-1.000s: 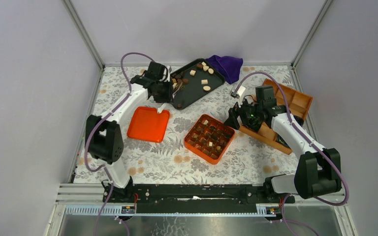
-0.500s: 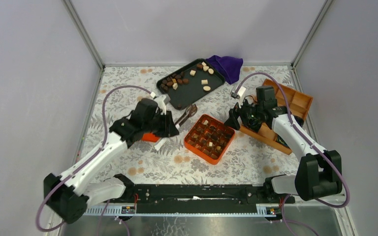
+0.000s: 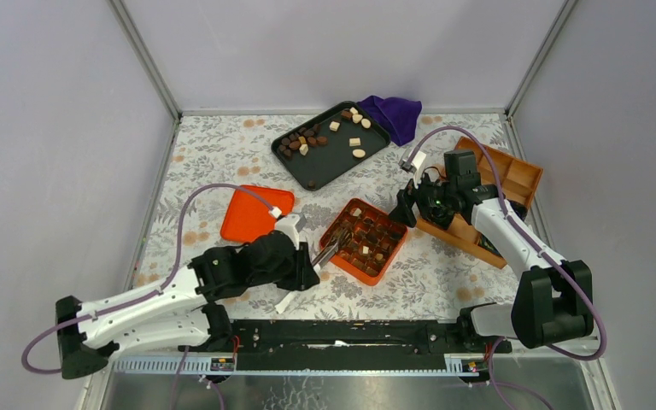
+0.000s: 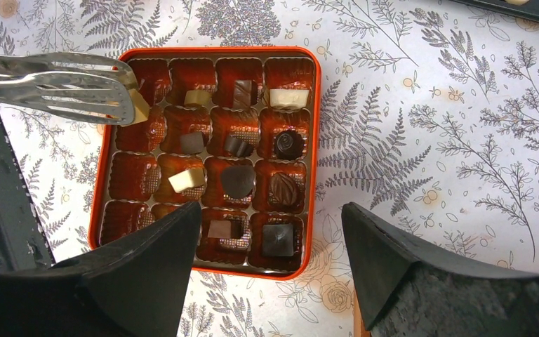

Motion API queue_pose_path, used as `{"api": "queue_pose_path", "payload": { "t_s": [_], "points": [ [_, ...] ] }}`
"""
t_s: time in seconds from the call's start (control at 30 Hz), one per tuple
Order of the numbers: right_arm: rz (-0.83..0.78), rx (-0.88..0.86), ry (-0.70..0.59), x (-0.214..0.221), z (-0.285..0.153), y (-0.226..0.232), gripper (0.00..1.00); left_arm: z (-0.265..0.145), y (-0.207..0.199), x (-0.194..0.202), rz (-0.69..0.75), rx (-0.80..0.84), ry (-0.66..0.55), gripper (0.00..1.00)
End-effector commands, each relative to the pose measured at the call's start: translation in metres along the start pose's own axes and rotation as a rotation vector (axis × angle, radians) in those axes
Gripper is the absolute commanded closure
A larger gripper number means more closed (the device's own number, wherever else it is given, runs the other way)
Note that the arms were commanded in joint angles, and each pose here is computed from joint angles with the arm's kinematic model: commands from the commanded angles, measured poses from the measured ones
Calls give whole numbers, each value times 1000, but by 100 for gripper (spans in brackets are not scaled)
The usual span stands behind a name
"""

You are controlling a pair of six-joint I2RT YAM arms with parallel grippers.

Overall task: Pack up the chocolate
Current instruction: Place the fake chocolate in the packing box.

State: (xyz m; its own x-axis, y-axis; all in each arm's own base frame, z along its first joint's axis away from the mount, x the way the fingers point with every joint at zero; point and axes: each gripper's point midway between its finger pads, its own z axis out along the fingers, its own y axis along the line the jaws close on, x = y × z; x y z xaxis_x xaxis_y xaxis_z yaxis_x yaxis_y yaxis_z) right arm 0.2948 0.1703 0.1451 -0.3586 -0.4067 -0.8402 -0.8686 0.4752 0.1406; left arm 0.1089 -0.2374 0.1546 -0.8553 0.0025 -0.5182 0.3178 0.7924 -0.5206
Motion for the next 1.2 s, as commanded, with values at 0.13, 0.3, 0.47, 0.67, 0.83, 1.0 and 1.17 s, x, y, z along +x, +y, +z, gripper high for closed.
{"api": "queue_pose_path", "payload": {
  "t_s": [0.13, 0.3, 0.47, 0.67, 0.83, 1.0, 1.17],
  "points": [
    [-48, -1, -44, -13, -4, 0, 18, 1, 6, -14, 33, -190, -58, 100],
    [-47, -2, -42, -12, -3, 0, 18, 1, 10, -15, 61, -239, -44, 100],
    [-46, -1, -42, -12, -3, -1, 18, 3, 10, -12, 78, -247, -14, 100],
    [-46, -3, -41, -12, -3, -1, 18, 0, 11, -11, 85, -254, -4, 99],
    [-44, -4, -40, -11, -3, -1, 18, 0, 10, -10, 96, -253, 11, 94],
    [-46, -3, -41, -11, -3, 0, 18, 1, 11, -9, 101, -258, 17, 85],
    [-46, -3, -39, -11, -3, 0, 18, 1, 11, -7, 106, -259, 24, 77]
  ]
}}
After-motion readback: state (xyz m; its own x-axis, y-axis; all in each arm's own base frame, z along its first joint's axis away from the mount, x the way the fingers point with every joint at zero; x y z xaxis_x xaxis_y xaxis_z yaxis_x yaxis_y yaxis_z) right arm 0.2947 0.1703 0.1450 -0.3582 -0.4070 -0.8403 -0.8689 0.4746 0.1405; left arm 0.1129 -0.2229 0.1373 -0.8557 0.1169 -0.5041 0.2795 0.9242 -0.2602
